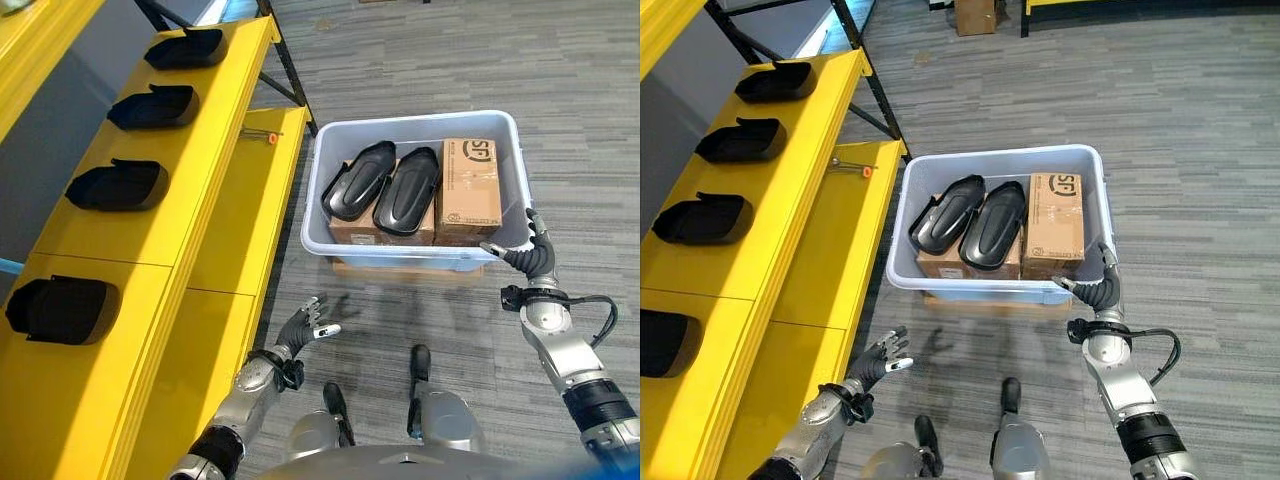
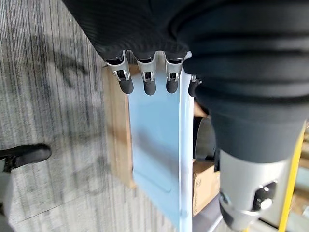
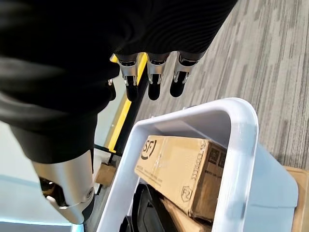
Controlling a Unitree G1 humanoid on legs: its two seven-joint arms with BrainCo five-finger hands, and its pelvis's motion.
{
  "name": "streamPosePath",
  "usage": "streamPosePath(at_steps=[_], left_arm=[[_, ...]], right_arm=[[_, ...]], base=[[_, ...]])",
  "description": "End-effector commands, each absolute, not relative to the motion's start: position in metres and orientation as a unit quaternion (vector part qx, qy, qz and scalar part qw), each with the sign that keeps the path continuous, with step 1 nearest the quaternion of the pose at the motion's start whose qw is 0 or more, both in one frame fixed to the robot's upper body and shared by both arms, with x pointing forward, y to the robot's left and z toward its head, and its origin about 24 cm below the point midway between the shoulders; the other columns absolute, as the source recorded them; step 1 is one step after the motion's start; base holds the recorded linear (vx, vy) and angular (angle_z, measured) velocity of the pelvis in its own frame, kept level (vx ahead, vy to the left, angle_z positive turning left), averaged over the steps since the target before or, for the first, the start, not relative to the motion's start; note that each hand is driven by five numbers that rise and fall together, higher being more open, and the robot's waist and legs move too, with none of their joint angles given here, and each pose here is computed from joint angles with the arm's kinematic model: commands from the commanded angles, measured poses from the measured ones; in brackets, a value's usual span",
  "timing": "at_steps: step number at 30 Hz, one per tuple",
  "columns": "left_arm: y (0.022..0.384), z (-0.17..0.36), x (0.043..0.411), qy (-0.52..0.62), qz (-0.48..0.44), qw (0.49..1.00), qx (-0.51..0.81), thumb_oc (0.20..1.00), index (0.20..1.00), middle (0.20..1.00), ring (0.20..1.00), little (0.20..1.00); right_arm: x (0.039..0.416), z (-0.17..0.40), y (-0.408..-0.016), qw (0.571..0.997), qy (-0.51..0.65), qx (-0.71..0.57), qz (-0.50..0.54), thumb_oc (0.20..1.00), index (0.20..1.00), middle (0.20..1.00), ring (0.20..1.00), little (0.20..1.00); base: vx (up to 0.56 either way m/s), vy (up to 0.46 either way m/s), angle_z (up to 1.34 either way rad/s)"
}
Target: Move parts from the plastic box to the shelf.
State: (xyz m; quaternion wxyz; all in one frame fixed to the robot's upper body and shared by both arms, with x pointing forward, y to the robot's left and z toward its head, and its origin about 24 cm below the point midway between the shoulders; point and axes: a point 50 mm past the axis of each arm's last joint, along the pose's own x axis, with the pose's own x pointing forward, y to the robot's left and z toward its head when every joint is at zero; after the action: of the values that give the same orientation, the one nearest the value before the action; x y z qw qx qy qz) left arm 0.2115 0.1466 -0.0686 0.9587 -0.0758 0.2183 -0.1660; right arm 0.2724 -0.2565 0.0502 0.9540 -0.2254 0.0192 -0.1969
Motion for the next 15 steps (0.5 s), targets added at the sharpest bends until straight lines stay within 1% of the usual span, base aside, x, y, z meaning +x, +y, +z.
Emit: streamPosePath(at_steps=[1,3,6,9,11,13,15], left_arm=[[0.161,-0.056,0.217,0.184,-0.163,0.968,-0.053,1.0,1.0,1.0,1.0,1.0],[0.165,-0.054,0.221,0.184,-0.158,0.969,-0.041,1.0,1.0,1.0,1.0,1.0],[0.165,-0.054,0.22,0.184,-0.152,0.97,-0.047,1.0,1.0,1.0,1.0,1.0],[0.167,-0.053,0.221,0.185,-0.144,0.97,-0.063,1.0,1.0,1.0,1.0,1.0],[0.172,-0.055,0.22,0.19,-0.129,0.97,-0.079,1.0,1.0,1.0,1.0,1.0],[0.169,-0.058,0.219,0.202,-0.144,0.965,-0.082,1.0,1.0,1.0,1.0,1.0],[0.167,-0.064,0.214,0.213,-0.152,0.962,-0.077,1.0,1.0,1.0,1.0,1.0]], right_arm=[[0.273,0.067,-0.243,0.961,-0.047,-0.214,-0.169,1.0,1.0,1.0,1.0,1.0],[0.272,0.063,-0.236,0.969,-0.039,-0.189,-0.156,1.0,1.0,1.0,1.0,1.0],[0.273,0.063,-0.23,0.972,-0.037,-0.183,-0.141,1.0,1.0,1.0,1.0,1.0],[0.272,0.059,-0.223,0.974,-0.029,-0.185,-0.125,1.0,1.0,1.0,1.0,1.0],[0.274,0.054,-0.224,0.977,-0.014,-0.178,-0.119,1.0,1.0,1.0,1.0,1.0],[0.276,0.054,-0.224,0.976,-0.011,-0.172,-0.131,1.0,1.0,1.0,1.0,1.0],[0.279,0.056,-0.224,0.976,-0.012,-0.165,-0.138,1.0,1.0,1.0,1.0,1.0]], base=[[0.1,-0.189,-0.01],[0.16,-0.007,-0.07],[0.11,0.193,-0.24],[0.23,0.406,-0.33],[0.25,0.453,-1.04],[0.18,0.341,-0.9],[0.13,0.219,0.08]])
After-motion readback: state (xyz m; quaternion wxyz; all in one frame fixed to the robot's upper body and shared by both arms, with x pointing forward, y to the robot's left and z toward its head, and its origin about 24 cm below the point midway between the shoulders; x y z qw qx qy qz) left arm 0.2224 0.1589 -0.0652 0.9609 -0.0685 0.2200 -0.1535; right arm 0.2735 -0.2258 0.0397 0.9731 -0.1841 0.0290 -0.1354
